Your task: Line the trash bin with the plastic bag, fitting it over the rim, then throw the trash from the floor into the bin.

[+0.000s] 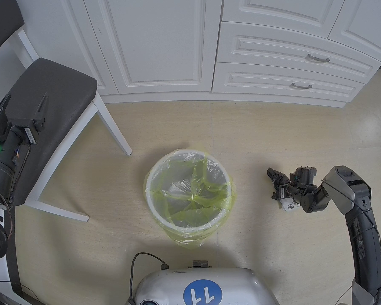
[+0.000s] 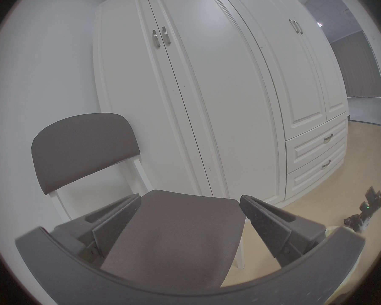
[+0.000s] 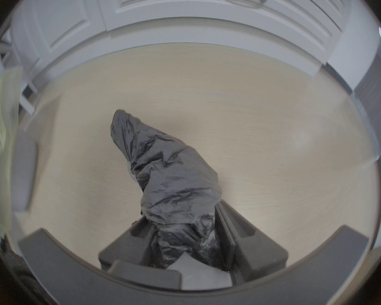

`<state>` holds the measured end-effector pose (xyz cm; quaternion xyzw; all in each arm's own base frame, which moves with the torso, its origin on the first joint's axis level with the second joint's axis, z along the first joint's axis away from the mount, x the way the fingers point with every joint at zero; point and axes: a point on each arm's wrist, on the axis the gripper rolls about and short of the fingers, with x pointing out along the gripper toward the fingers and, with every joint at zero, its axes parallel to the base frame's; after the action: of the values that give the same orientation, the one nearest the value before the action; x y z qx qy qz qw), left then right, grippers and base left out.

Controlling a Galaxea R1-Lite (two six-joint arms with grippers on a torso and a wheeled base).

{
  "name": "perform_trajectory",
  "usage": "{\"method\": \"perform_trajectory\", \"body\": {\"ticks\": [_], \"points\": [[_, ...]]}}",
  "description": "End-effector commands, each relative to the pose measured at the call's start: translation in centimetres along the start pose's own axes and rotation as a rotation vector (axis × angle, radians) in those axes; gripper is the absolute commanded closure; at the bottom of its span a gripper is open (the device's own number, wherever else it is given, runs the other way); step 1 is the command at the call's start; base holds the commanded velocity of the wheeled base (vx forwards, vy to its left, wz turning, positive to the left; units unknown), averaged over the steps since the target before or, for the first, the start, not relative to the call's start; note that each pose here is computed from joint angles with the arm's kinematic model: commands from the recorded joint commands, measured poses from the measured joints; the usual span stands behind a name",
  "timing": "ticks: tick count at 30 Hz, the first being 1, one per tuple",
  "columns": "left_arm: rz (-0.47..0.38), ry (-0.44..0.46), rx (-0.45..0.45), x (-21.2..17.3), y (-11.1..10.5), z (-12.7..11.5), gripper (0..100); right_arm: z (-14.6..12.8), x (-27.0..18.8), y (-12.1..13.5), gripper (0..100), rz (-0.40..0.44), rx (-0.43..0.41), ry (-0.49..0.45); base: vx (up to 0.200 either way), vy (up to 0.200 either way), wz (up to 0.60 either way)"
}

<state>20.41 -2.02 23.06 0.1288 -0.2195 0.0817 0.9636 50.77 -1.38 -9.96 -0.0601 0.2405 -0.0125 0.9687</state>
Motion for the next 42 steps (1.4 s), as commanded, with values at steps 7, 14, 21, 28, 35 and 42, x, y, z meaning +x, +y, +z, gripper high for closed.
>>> {"method": "perform_trajectory", "body": {"ticks": [7,14,21,28,35,42], "points": [[0.006,-0.015,-0.005,0.0,0.1,0.4,0,0.3,-0.2,-0.4,100,-0.064,-0.18,-0.141,0.0,0.0,0.0],[0.01,-0.022,-0.005,0.0,0.2,0.5,0,1.2,0.3,0.5,100,-0.067,-0.21,-0.291,0.0,0.0,0.0],[0.017,-0.045,-0.012,-0.2,0.5,1.2,0,7.8,0.3,0.8,100,-0.123,-0.141,-0.669,0.0,0.0,0.0],[0.003,-0.062,-0.014,-0.3,0.6,1.4,0,14.4,-3.2,1.0,100,-0.151,-0.081,-0.912,0.0,0.0,0.0],[-0.029,-0.077,-0.017,-0.4,0.4,1.6,0,22.7,-9.9,2.0,100,-0.367,0.096,-1.028,0.0,0.0,0.0],[-0.042,-0.082,-0.021,-0.6,0.2,1.7,0,25.4,-15.5,4.9,100,-0.338,0.15,-1.082,0.0,0.0,0.0]]}}
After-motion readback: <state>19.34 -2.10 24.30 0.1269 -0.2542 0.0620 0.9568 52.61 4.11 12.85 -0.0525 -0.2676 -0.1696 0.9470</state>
